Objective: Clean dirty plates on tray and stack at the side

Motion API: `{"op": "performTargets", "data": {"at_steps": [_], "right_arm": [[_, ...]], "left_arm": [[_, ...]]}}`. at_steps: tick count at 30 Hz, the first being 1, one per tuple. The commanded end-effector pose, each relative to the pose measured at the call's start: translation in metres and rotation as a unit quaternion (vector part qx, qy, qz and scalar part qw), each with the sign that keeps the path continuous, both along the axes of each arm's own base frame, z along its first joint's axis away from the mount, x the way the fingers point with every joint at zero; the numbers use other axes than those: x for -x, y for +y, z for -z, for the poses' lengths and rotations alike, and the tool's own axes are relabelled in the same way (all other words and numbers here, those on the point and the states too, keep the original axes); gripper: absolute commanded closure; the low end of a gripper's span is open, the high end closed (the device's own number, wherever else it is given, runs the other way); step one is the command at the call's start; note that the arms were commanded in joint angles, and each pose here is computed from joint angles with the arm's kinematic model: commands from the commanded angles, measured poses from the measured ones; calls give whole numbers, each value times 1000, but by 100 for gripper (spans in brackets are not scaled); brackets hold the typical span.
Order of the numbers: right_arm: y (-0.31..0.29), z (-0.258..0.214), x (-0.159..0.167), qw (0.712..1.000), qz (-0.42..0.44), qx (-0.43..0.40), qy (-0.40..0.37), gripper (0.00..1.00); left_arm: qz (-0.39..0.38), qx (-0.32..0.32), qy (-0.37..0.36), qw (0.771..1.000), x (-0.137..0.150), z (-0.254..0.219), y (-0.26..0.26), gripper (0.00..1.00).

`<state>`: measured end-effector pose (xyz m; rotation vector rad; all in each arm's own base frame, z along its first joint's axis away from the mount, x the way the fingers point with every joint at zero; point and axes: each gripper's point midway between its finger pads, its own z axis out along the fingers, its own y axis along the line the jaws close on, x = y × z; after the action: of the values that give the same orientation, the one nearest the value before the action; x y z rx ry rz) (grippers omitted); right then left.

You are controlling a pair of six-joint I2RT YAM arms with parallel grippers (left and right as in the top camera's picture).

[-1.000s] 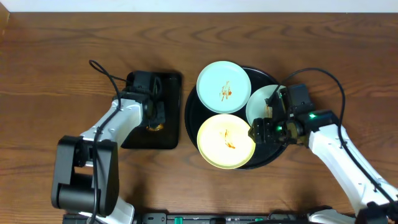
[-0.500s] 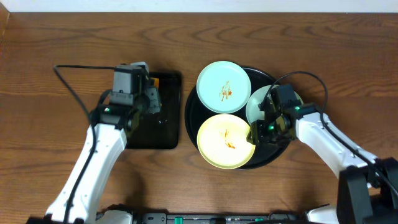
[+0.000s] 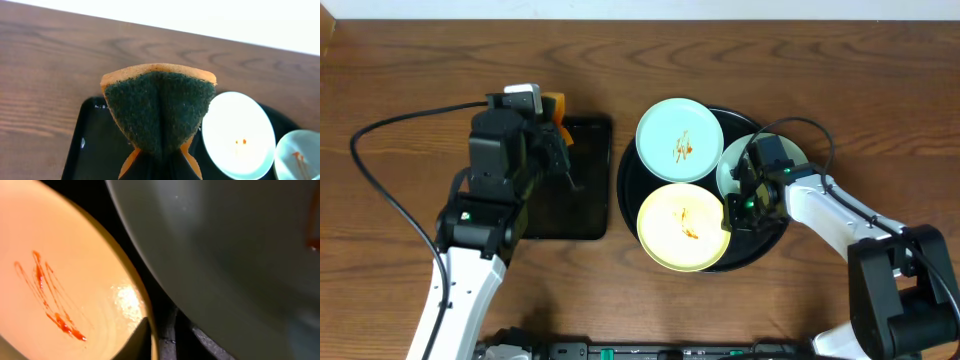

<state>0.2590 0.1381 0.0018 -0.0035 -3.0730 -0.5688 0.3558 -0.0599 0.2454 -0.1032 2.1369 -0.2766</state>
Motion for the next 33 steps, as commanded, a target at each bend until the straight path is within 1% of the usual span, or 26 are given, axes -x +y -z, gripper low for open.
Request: {"op": "performTargets", "data": {"at_steps": [1,4,15,25,28,29,30,33], "right_arm": [[6,3,4,1000,-7,-8,8,92],[9,2,4,1000,-8,-17,9,99],[12,0,3,1000,-9,-26,7,99],[12,0,3,1000,-9,-26,7,99],[12,0,3,1000,-9,-26,7,99],[12,0,3,1000,-9,-26,7,99],[12,0,3,1000,-9,-26,7,99],[12,0,3,1000,-9,-26,7,99]], "left_arm": [[4,6,-36,999,1,-22,-1,93],[4,9,-58,998,1,-34,-1,93],[4,14,-92,996,-2,-51,-2,92],[4,23,-151,988,-11,-79,-3,92],[11,7,-165,986,-12,-85,-3,91],[13,3,-170,985,-13,-87,-3,88],[14,0,-174,985,-13,-88,-3,88],[14,-7,-184,983,-14,-93,-2,87]]}}
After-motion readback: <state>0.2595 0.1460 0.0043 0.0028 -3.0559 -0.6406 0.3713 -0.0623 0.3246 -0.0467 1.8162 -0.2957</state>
